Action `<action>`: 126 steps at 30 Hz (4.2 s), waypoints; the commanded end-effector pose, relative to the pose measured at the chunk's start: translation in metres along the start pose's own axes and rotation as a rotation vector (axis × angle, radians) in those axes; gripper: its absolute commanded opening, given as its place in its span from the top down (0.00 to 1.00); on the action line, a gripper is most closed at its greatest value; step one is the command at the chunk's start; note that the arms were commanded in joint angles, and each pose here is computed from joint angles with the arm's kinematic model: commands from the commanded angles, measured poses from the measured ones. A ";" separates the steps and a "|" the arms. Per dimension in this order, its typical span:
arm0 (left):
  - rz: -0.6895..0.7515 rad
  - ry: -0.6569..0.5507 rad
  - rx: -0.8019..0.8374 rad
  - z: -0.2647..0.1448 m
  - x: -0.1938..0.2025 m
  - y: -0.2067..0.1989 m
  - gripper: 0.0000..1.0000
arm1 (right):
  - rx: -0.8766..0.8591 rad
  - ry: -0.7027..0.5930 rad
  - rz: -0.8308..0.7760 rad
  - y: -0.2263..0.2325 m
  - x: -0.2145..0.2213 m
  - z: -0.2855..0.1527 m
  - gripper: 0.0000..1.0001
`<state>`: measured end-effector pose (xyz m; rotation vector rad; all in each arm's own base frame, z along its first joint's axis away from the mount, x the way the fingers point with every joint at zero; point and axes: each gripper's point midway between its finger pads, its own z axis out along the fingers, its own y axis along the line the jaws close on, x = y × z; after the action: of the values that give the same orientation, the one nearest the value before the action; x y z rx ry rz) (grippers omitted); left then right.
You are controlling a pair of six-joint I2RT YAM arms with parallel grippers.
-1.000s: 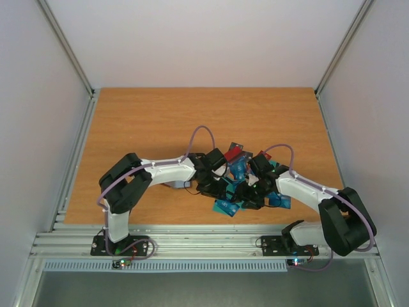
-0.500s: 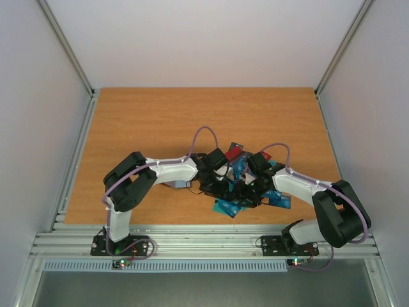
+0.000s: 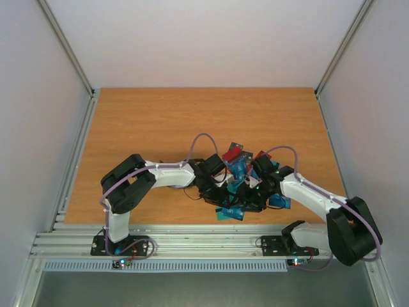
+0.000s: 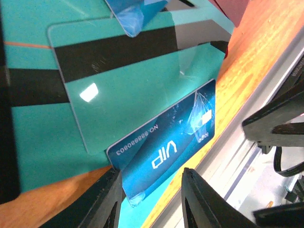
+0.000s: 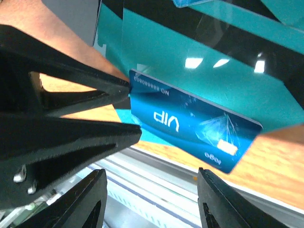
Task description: Put the credit cards into the card holder
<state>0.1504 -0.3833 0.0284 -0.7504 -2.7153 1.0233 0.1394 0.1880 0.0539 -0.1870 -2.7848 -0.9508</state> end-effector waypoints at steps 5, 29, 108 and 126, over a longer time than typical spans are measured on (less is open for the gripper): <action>0.080 -0.018 0.037 -0.007 -0.003 -0.019 0.63 | 0.156 -0.036 0.095 -0.036 0.030 -0.021 0.44; 0.134 0.030 -0.034 0.016 -0.019 -0.008 0.60 | -0.014 -0.033 0.189 -0.040 0.039 0.006 0.34; 0.142 0.177 0.197 0.041 0.031 -0.049 0.76 | -0.099 -0.076 0.255 -0.047 0.012 0.039 0.44; 0.122 0.262 0.261 0.049 0.045 -0.053 0.78 | -0.106 -0.112 0.280 -0.043 0.011 0.030 0.48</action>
<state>0.1190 -0.4214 0.0247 -0.9285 -2.4932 1.1604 0.0892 0.1734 0.0146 -0.5829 -2.5962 -0.9737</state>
